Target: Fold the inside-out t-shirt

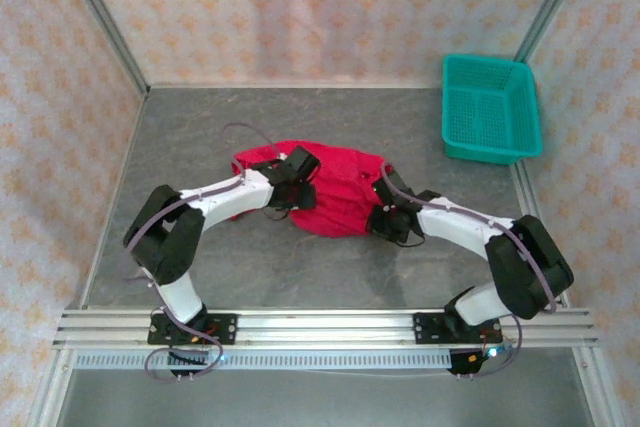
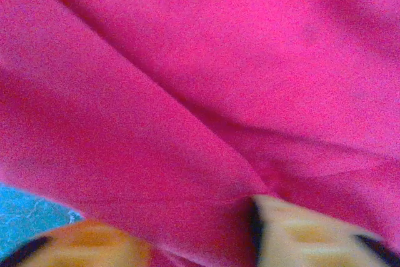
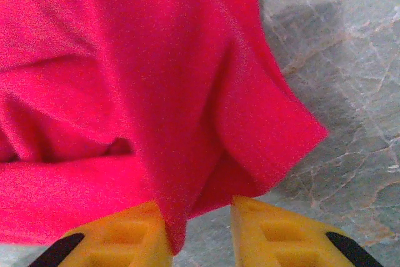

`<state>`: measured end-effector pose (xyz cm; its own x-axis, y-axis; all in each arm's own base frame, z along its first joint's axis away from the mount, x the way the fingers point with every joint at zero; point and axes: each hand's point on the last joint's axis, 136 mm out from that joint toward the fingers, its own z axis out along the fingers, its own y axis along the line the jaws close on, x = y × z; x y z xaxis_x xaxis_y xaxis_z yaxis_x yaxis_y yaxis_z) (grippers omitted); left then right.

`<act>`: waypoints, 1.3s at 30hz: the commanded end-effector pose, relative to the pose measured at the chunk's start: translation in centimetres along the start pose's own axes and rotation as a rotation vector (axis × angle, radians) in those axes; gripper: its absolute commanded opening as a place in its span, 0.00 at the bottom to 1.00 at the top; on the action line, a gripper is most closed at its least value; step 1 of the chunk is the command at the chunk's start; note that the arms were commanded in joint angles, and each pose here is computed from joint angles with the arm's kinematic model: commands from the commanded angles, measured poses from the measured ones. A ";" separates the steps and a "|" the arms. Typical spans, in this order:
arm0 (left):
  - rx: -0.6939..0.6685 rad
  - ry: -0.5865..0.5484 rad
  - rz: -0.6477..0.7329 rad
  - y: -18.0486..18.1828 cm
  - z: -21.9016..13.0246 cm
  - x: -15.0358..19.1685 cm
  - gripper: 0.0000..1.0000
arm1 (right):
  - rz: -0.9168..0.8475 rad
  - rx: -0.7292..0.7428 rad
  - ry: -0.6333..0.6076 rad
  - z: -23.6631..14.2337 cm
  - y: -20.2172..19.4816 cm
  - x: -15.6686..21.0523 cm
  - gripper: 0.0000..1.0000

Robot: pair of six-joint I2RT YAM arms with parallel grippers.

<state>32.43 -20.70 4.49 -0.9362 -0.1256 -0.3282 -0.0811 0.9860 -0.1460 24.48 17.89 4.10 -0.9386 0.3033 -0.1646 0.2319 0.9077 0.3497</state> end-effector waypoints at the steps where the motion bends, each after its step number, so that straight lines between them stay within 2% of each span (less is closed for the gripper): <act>1: -0.040 -0.007 -0.027 0.9 0.8 0.5 0.00 | -0.023 -0.047 -0.079 -3.5 2.2 -1.6 0.30; 5: -0.044 -0.047 -0.037 1.4 -0.5 0.3 0.00 | -0.051 -0.113 -0.132 -6.4 5.0 -2.3 0.31; 9: -0.029 -0.082 -0.054 1.7 -1.9 0.1 0.00 | -0.083 -0.156 -0.140 -6.8 8.1 -2.9 0.31; 14: -0.001 -0.102 -0.072 1.7 -2.6 0.2 0.00 | -0.124 -0.138 -0.097 -3.3 10.8 -3.6 0.33; 19: 0.011 -0.109 -0.072 1.6 -3.0 0.1 0.00 | -0.151 -0.088 -0.031 1.3 12.1 -3.5 0.53; 21: 0.018 -0.114 -0.073 1.5 -3.2 0.0 0.00 | -0.148 -0.078 -0.025 2.6 12.4 -3.7 0.56; 23: 0.023 -0.119 -0.073 1.5 -3.5 0.0 0.00 | -0.142 -0.067 -0.032 3.5 12.7 -4.2 0.51; 24: 0.024 -0.123 -0.072 1.6 -3.6 0.0 0.00 | -0.144 -0.060 -0.035 3.5 12.9 -4.4 0.39; 27: 0.006 -0.136 -0.061 2.0 -4.2 -0.1 0.00 | -0.167 -0.072 -0.064 1.2 13.9 -5.2 0.04; 28: -0.006 -0.141 -0.055 2.3 -4.3 -0.2 0.00 | -0.178 -0.070 -0.085 -0.2 13.9 -5.6 0.00; 33: -0.054 -0.147 -0.047 3.5 -3.9 -0.7 0.00 | -0.205 -0.137 -0.158 -8.4 13.9 -6.3 0.00; 39: -0.075 -0.137 -0.053 4.0 -2.7 -1.1 0.00 | -0.114 -0.379 -0.239 -18.1 13.3 -7.3 0.00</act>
<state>32.33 -18.45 8.27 -0.8646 -0.2105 -0.4562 -0.1302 0.9709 -0.2012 30.52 24.70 23.04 -0.8794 0.2495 -0.4054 -0.0239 0.8274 0.5611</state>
